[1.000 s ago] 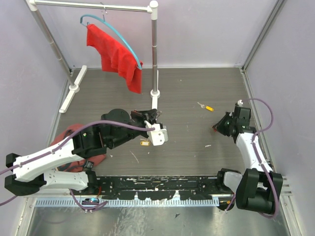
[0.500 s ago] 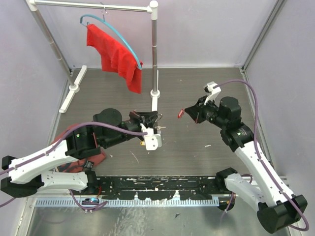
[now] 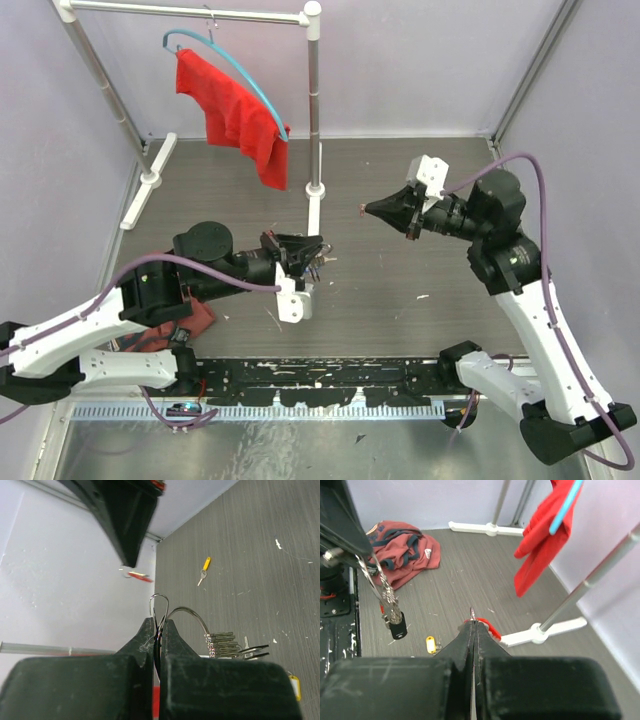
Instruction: Put the keys on the keyring
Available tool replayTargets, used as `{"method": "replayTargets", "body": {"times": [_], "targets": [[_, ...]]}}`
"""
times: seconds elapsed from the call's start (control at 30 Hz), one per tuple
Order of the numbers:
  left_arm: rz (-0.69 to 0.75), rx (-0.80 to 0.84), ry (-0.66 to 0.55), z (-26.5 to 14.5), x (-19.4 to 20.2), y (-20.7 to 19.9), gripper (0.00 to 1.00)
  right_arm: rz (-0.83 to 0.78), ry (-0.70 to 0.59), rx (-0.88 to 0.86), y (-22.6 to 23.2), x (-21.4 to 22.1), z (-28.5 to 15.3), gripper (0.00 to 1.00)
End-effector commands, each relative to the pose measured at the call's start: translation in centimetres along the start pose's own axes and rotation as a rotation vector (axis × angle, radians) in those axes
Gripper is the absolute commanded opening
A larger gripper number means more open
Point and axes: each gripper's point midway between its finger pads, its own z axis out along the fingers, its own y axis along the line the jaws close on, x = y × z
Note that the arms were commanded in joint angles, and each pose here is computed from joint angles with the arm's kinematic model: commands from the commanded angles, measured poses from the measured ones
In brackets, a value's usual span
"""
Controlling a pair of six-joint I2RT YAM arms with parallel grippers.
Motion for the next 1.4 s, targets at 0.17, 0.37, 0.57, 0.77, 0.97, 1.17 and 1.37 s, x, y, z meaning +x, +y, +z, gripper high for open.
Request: {"method": "replayTargets", "body": {"times": [0.17, 0.37, 0.57, 0.77, 0.97, 1.17, 1.37], "targets": [[0.062, 0.100, -0.059, 0.7, -1.6, -0.6, 0.00, -0.239, 0.009, -0.319, 3.6, -3.8, -0.7, 0.01], [0.082, 0.156, -0.011, 1.3, -1.2, -0.5, 0.00, -0.287, 0.037, -0.377, 4.7, -3.1, -1.0, 0.01], [0.091, 0.173, -0.002, 2.0, -1.0, -0.5, 0.00, -0.308, 0.065, -0.359, 4.7, -2.7, -0.9, 0.01], [0.095, 0.213, 0.012, 2.7, -0.8, -0.9, 0.00, -0.318, 0.048, -0.384, 5.6, -3.0, -0.6, 0.01], [0.090, 0.240, 0.019, 3.1, -0.8, -1.2, 0.00, -0.316, 0.049, -0.410, 6.3, -2.6, -0.3, 0.01], [0.087, 0.251, 0.026, 3.5, -0.7, -1.3, 0.00, -0.318, 0.049, -0.440, 6.9, -2.3, -0.4, 0.01], [0.088, 0.254, 0.027, 3.8, -0.8, -1.2, 0.00, -0.318, 0.041, -0.471, 7.4, -2.2, -0.5, 0.01]]}}
